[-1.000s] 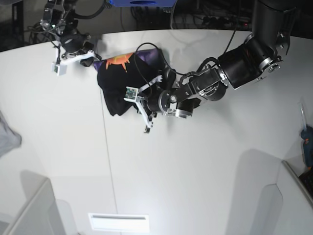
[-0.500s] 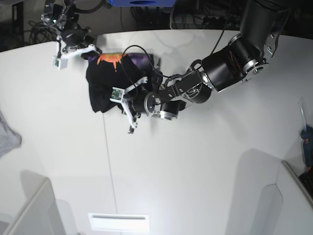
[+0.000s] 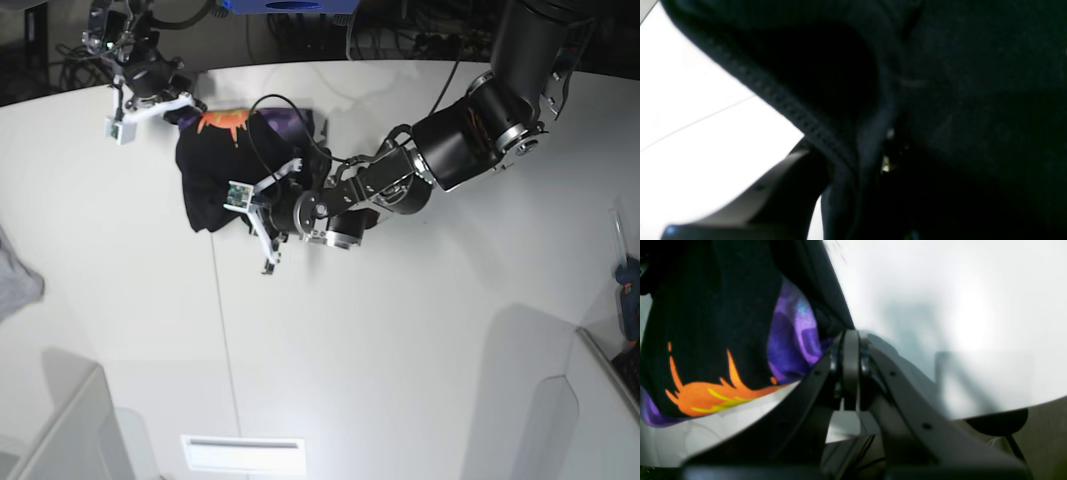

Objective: Fold the T-shirt properly
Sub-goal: 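Rotate the bundle with the left gripper, pivoting around the right gripper, then drag the bundle's printed edge toward the right gripper with the left gripper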

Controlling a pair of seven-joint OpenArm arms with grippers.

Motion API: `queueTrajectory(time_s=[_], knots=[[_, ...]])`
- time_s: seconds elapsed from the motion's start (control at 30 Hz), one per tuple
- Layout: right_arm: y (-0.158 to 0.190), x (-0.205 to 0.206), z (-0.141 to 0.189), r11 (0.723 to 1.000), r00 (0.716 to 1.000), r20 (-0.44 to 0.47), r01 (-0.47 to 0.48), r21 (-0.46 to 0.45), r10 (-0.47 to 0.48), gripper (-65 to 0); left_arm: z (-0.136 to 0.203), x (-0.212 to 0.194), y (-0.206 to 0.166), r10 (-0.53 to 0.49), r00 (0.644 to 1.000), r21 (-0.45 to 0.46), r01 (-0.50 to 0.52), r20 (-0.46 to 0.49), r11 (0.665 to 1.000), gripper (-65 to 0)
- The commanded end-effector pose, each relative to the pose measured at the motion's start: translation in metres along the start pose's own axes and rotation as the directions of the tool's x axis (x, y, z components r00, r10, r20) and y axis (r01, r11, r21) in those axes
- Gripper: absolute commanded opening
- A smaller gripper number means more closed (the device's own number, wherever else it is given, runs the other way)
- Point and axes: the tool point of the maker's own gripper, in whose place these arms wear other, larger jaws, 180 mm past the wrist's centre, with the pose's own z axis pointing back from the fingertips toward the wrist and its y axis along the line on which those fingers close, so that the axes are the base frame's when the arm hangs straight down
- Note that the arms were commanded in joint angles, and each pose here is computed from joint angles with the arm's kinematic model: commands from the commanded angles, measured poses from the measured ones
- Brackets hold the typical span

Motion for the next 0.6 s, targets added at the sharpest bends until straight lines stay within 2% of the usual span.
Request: queueTrajectory(time_s=[0.0,0.03,0.4,0.57], knots=[[0.005,0.007,0.002,1.000,1.000,0.024,-0.007,0.017,0.006,-65.0,0.008,-0.043,0.000,-0.058,0.980,-0.024,0.054,-0.189,0.998,-65.0],[0.005,0.008,0.002,1.000,1.000,0.025,-0.006,0.019,0.005,-65.0,0.008,-0.043,0.002,-0.060,0.980,-0.021,0.057,-0.190,0.998,-65.0],[0.007,0.006,0.001,1.000,1.000,0.019,-0.004,0.021,0.003,-65.0,0.024,-0.029,0.055,-0.096,0.977,0.062,0.110,-0.193,0.992,-32.3],[0.007,0.006,0.001,1.000,1.000,0.019,-0.004,0.021,0.003,-65.0,0.028,-0.002,0.079,-0.064,0.990,0.136,0.081,-0.125,0.987,-20.1]])
